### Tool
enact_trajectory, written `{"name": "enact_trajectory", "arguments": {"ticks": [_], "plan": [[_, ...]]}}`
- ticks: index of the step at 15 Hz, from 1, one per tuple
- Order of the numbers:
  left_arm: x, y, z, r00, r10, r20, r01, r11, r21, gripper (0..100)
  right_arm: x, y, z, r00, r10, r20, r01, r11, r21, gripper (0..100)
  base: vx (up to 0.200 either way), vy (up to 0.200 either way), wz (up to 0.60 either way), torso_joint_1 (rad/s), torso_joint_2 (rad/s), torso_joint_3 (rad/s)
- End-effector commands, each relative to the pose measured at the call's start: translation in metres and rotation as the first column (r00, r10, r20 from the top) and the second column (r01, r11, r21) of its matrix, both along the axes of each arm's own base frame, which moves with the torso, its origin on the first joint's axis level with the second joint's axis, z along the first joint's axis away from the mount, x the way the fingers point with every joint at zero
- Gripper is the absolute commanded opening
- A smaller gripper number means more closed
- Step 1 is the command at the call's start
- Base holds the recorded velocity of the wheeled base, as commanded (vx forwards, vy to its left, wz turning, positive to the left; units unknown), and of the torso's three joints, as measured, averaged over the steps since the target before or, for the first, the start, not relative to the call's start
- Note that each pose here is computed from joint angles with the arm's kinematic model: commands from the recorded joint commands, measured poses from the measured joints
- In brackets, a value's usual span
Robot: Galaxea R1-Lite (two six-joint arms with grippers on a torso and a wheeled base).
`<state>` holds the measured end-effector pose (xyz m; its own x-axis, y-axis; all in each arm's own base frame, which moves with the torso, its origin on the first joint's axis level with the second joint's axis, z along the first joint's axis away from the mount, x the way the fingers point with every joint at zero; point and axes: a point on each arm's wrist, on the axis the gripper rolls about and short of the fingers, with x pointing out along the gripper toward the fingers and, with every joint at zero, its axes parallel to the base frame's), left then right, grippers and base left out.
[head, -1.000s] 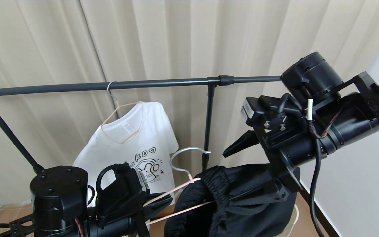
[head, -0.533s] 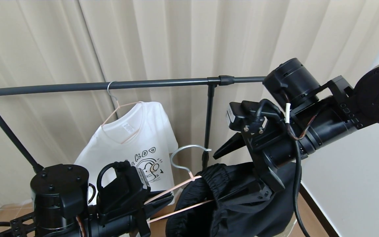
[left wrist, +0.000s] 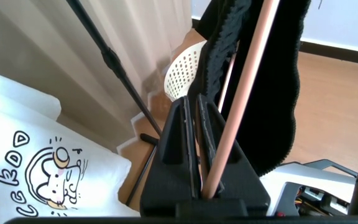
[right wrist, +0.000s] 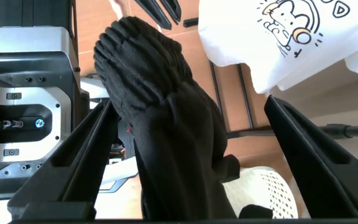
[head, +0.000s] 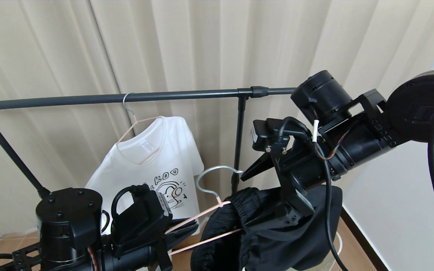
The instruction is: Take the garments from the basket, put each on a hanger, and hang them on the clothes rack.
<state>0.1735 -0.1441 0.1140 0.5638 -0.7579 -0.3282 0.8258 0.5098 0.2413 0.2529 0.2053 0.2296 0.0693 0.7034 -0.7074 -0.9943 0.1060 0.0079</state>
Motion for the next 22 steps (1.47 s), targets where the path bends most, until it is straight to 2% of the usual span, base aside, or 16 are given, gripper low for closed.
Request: {"name": "enact_trajectory", "arguments": {"ticks": [1,7,13,14,19,20,22], "plan": [[0.0,0.0,0.0,1.0,-0.001,0.001,0.001,1.0,-0.001,0,0.001,0.001,-0.001,1.0,0.002,-0.003,-0.002,1.0,-0.002,0,0.0,0.0,0.0,0.0,0.0,0.0],[0.001,0.0,0.001,0.999,0.035,0.012,-0.035,0.999,0.007,0,-0.007,0.0,0.005,1.0,0.014,0.011,-0.014,1.0,0.009,0,0.0,0.0,0.0,0.0,0.0,0.0],[0.002,-0.001,0.002,0.999,0.033,0.014,-0.033,0.999,0.0,0,-0.013,-0.004,0.01,1.0,0.008,0.01,-0.008,1.0,0.014,0,0.0,0.0,0.0,0.0,0.0,0.0],[0.002,-0.001,0.002,0.999,0.033,0.012,-0.033,0.999,0.001,100,-0.014,-0.005,0.01,1.0,0.007,0.008,-0.007,1.0,0.014,0,0.0,0.0,0.0,0.0,0.0,0.0],[0.003,0.002,0.002,0.999,0.039,0.009,-0.039,0.999,-0.002,100,-0.02,-0.01,0.006,1.0,0.006,-0.007,-0.006,1.0,0.002,0,0.0,0.0,0.0,0.0,0.0,0.0],[0.004,0.006,0.003,0.999,0.053,0.01,-0.053,0.999,-0.011,100,-0.023,-0.012,0.005,1.0,0.006,-0.01,-0.006,1.0,0.0,0,0.0,0.0,0.0,0.0,0.0,0.0],[0.004,0.012,0.012,0.999,0.032,0.01,-0.032,0.997,-0.065,100,-0.025,-0.014,0.005,1.0,0.003,-0.012,-0.003,1.0,-0.002,0,0.0,0.0,0.0,0.0,0.0,0.0]]}}
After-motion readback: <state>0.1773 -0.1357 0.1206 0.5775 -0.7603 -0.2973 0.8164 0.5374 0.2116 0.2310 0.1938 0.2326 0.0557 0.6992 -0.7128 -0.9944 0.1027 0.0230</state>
